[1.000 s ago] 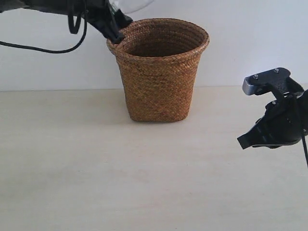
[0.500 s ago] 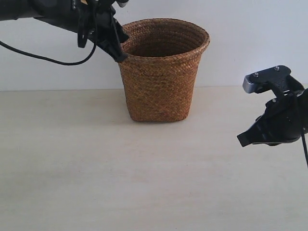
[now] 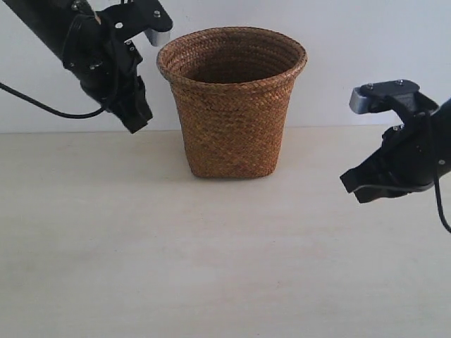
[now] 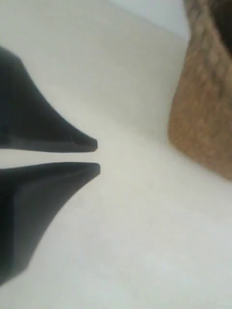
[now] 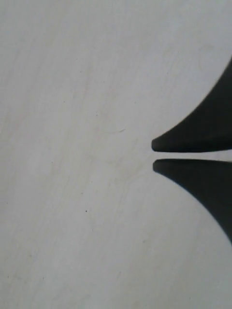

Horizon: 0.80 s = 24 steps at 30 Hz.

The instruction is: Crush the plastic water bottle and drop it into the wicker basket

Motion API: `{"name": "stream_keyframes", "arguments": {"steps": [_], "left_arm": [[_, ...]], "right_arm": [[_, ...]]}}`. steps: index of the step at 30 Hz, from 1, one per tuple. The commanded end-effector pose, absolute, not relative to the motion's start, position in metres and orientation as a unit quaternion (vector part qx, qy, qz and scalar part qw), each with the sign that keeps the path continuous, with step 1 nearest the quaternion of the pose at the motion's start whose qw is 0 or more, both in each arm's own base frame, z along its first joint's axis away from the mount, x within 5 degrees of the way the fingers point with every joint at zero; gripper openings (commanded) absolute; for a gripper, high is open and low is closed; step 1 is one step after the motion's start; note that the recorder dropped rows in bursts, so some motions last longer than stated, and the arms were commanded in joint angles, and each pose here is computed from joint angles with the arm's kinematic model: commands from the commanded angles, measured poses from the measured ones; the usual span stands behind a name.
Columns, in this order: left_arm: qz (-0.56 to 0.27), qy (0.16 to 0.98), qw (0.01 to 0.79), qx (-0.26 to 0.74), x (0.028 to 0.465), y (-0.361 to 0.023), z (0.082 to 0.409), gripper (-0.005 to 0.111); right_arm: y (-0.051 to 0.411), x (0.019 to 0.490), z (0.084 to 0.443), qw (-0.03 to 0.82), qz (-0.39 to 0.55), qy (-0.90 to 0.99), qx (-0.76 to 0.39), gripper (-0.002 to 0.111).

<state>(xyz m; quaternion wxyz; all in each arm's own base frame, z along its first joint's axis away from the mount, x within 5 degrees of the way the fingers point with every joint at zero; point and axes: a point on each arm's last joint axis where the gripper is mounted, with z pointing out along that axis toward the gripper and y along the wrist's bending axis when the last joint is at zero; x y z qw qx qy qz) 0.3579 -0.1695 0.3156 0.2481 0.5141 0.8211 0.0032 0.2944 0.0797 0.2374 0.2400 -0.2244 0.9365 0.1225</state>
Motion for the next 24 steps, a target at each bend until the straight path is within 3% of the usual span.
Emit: {"name": "stream_keyframes", "arguments": {"steps": [1,7,11,16,24], "left_arm": [[-0.014,0.863,0.168,0.476,0.340,-0.154,0.322,0.004],[-0.027,0.922,0.146,0.358,0.334,-0.136,0.316,0.004],[-0.011,0.933,0.124,0.337,0.317,-0.124,0.309,0.004],[-0.001,0.941,0.112,0.320,0.285,-0.110,0.308,0.004],[-0.010,0.941,0.157,0.300,0.238,-0.092,0.304,0.004]], "right_arm": [[0.076,0.297,0.259,0.216,0.117,0.945,-0.214,0.000],[0.063,0.297,0.265,0.185,0.052,0.966,-0.173,0.000],[0.049,0.289,0.267,0.151,-0.012,0.978,-0.144,0.000],[0.046,0.274,0.290,0.175,-0.015,0.975,-0.139,0.000],[0.022,0.243,0.310,0.179,-0.020,0.978,-0.104,0.000]]}}
